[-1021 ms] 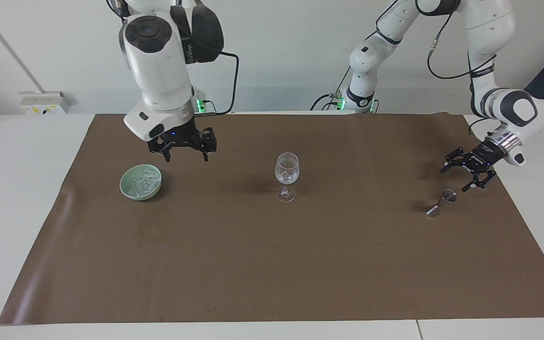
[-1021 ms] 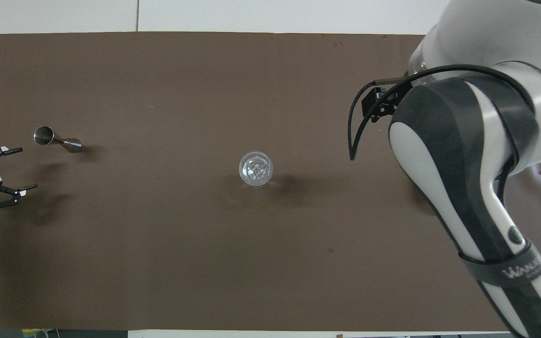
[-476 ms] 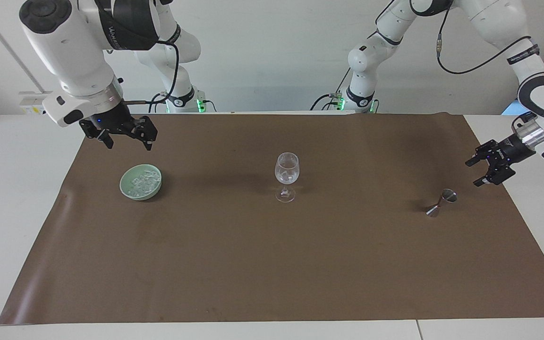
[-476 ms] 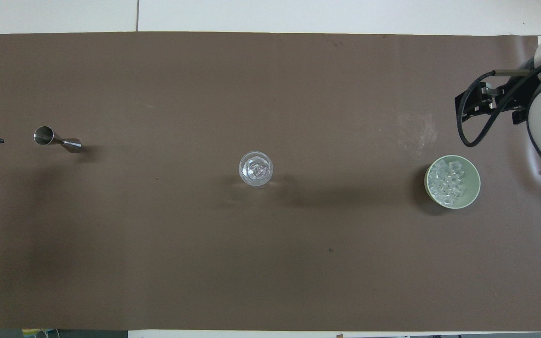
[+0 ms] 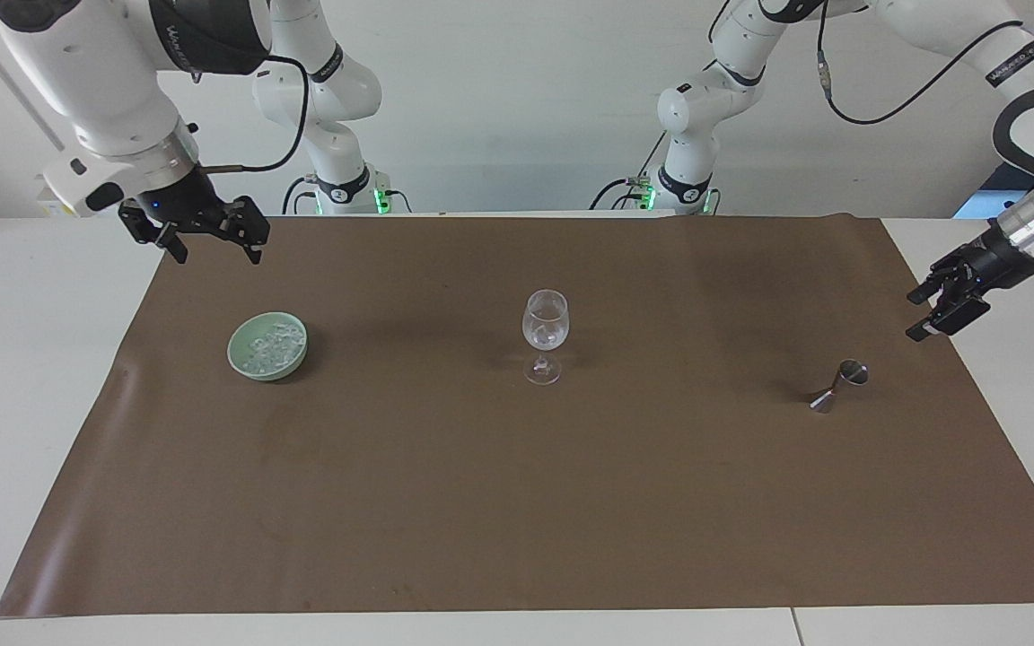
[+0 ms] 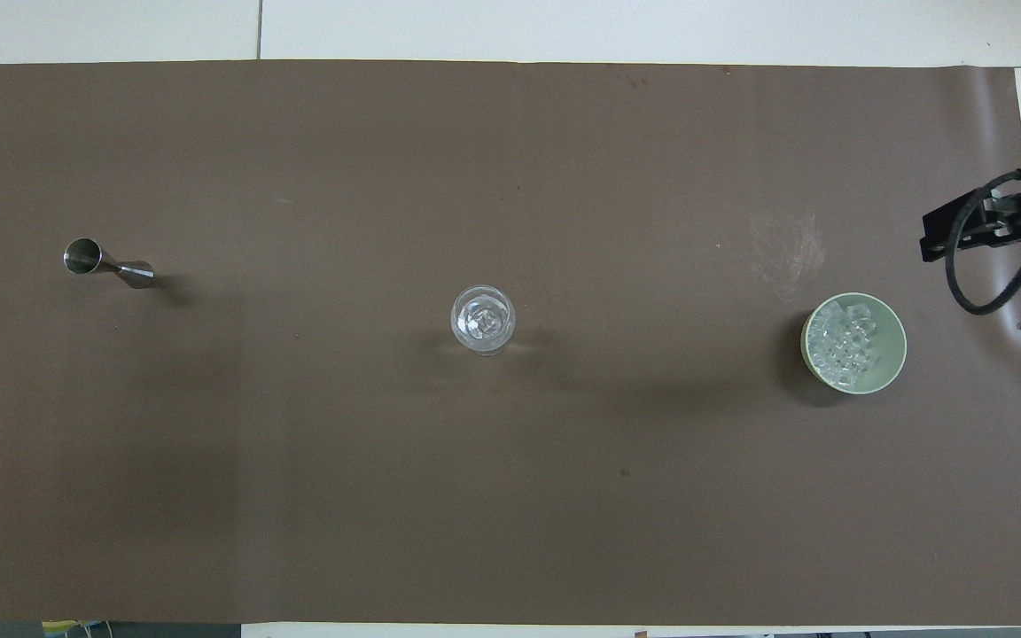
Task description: Pour wine and add ice with both arms
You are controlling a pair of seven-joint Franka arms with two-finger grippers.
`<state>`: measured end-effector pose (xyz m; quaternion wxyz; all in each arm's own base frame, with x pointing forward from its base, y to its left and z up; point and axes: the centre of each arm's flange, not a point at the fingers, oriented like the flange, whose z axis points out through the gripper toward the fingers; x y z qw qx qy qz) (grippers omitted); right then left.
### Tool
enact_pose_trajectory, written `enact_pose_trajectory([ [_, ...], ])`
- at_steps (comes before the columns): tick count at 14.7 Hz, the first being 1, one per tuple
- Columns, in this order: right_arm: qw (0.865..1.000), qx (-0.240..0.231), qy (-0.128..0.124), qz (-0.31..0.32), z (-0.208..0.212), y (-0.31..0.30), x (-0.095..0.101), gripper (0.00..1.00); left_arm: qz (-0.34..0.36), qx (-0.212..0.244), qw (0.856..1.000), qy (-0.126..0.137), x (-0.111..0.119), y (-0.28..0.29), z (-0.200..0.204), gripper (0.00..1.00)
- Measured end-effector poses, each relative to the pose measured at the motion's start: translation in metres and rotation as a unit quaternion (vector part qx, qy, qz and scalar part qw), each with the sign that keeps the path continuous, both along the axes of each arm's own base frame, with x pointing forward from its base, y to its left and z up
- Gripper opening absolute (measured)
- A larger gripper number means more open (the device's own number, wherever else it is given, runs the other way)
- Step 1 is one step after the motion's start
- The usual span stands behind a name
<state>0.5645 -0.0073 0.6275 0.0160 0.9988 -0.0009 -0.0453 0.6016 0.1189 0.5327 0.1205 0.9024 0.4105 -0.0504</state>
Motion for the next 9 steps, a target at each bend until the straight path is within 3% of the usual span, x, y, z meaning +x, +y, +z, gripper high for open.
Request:
enact_pose_trajectory([
  [4, 1.0, 0.004, 0.016, 0.006, -0.012, -0.012, -0.021, 1.0, -0.082, 0.073, 0.994, -0.022, -0.004, -0.086, 0.038, 1.0],
  [9, 1.0, 0.006, 0.026, 0.009, -0.03, -0.012, -0.026, 1.0, -0.127, 0.092, 0.987, -0.026, -0.006, -0.134, 0.042, 1.0],
])
